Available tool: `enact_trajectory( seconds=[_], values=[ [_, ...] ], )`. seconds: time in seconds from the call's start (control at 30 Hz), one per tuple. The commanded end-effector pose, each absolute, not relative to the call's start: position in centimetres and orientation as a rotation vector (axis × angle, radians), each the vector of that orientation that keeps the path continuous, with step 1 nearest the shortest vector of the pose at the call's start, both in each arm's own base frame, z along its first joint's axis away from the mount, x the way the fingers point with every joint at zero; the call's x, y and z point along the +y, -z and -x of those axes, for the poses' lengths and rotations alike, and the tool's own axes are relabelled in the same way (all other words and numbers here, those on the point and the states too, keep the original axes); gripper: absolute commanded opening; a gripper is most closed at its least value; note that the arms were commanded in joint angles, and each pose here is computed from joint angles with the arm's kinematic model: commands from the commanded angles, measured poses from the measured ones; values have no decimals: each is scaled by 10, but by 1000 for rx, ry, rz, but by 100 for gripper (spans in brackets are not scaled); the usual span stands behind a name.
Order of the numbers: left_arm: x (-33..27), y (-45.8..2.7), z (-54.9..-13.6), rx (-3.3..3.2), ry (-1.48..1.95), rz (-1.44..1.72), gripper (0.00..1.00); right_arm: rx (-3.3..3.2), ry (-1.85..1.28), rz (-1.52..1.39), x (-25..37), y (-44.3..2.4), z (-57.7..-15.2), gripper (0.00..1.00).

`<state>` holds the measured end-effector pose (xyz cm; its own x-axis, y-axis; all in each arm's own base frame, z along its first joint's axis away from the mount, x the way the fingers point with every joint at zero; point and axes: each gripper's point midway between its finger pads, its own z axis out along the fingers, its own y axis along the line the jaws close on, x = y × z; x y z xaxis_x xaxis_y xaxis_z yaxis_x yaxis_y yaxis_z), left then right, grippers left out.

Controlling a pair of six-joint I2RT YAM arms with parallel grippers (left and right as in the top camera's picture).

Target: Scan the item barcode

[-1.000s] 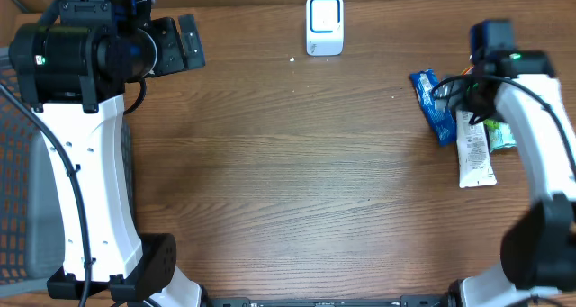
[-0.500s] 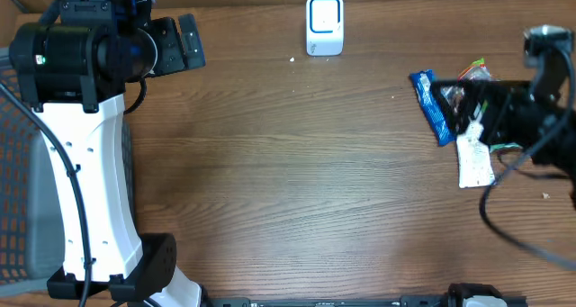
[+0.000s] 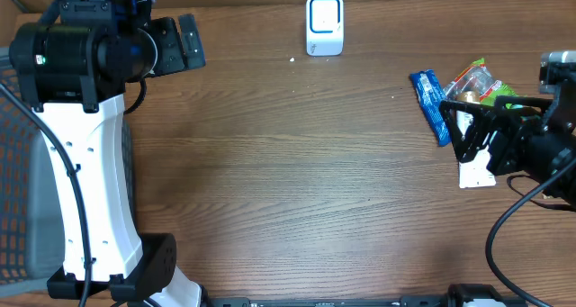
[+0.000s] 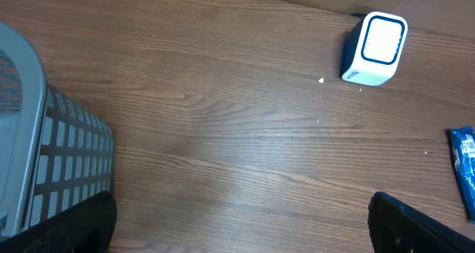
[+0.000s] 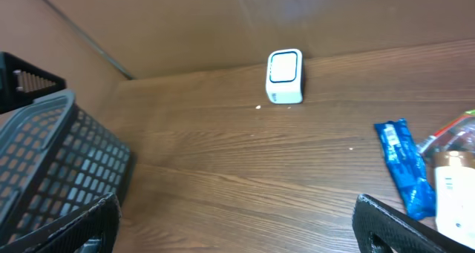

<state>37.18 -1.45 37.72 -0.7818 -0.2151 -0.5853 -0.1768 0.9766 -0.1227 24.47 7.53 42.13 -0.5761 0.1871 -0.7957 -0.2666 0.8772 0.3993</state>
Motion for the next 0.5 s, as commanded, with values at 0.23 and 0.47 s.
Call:
enact_trajectory(
  seconds=[0.23,0.47],
  values=[
    [-13,-377,-372,2482,75,293,100,1922,-354,-39,38,-401,-266,100],
    [-13,-378,-372,2482,75,293,100,1705,-282,-48,27,-348,-263,100]
  ],
)
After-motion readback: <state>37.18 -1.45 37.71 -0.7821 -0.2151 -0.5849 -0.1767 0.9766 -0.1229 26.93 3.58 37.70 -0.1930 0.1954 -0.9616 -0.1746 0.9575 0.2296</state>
